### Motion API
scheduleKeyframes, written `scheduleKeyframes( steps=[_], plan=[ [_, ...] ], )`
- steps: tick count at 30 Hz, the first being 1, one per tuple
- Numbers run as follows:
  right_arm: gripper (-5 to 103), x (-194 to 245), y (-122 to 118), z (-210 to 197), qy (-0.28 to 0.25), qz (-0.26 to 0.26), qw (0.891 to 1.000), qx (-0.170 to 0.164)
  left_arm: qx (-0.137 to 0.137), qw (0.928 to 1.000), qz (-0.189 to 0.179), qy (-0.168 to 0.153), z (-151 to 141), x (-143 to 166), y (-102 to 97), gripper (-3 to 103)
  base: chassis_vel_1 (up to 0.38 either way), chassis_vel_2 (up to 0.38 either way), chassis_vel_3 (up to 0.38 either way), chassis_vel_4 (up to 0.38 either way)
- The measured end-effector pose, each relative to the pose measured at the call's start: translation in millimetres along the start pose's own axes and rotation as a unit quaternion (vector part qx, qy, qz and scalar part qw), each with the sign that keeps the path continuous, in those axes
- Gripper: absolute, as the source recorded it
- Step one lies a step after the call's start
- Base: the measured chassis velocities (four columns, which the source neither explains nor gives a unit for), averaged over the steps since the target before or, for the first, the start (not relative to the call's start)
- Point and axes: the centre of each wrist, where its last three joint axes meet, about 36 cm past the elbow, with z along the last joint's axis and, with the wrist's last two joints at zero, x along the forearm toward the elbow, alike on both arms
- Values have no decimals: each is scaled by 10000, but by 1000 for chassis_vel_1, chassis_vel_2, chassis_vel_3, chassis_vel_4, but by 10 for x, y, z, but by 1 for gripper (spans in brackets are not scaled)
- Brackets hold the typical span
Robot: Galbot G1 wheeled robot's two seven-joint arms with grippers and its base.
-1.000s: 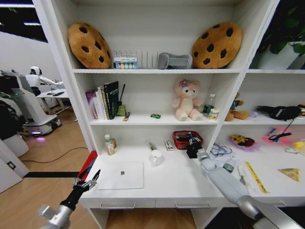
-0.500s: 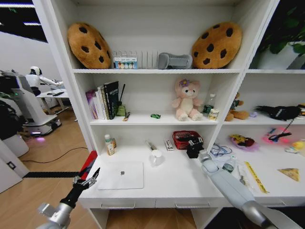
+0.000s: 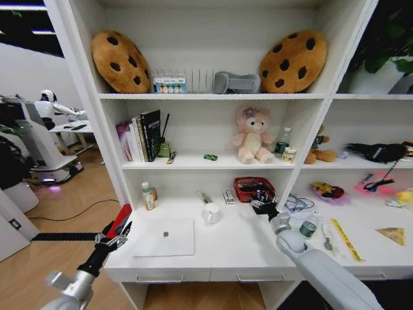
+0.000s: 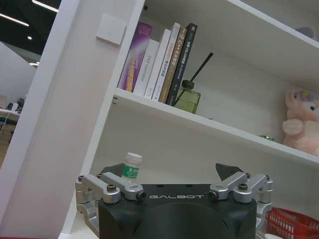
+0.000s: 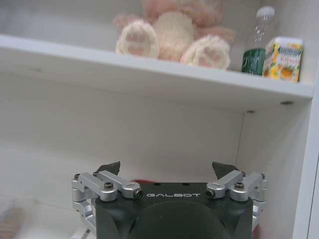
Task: Organize the objects on the table.
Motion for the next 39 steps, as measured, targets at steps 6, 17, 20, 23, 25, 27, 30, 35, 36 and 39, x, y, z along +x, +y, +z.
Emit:
scheduleKeyframes(
  steps=[6,17,20,23,25,27,30,35,36,39],
  plan=[
    [100,447,-31,-462,-392,118,9991,134,-19,9999,64,-84,-83,0,-18,100,0,0,0,0],
    [100,1209,-147,-678,-350,553,9979,1,-187,9997,31,-126,-90,10,-16,100,0,0,0,0],
    [100,1528,-168,-654,-312,564,9979,103,-412,9991,-33,-138,-101,12,18,100,0,0,0,0],
    [100,1730,-168,-634,-292,595,9977,169,-398,9990,-74,-164,-101,8,14,100,0,0,0,0],
    [100,1856,-180,-629,-346,649,9971,218,-363,9991,-103,-188,-101,3,0,100,0,0,0,0],
    [100,1902,-196,-625,-416,645,9967,269,-337,9992,-108,-188,-97,3,-7,100,0,0,0,0],
    [100,1962,-230,-615,-532,562,9963,379,-291,9994,-113,-176,-78,4,-23,100,0,0,0,0],
    [100,2015,-212,-587,-547,604,9960,354,-223,9995,-140,-198,-57,-6,-58,100,0,0,0,0],
    [100,2028,-205,-577,-539,612,9961,350,-214,9995,-138,-192,-51,-4,-64,100,0,0,0,0],
    [100,2058,-195,-538,-532,628,9959,381,-216,9995,-139,-167,-47,5,-64,100,0,0,0,0]
  ],
)
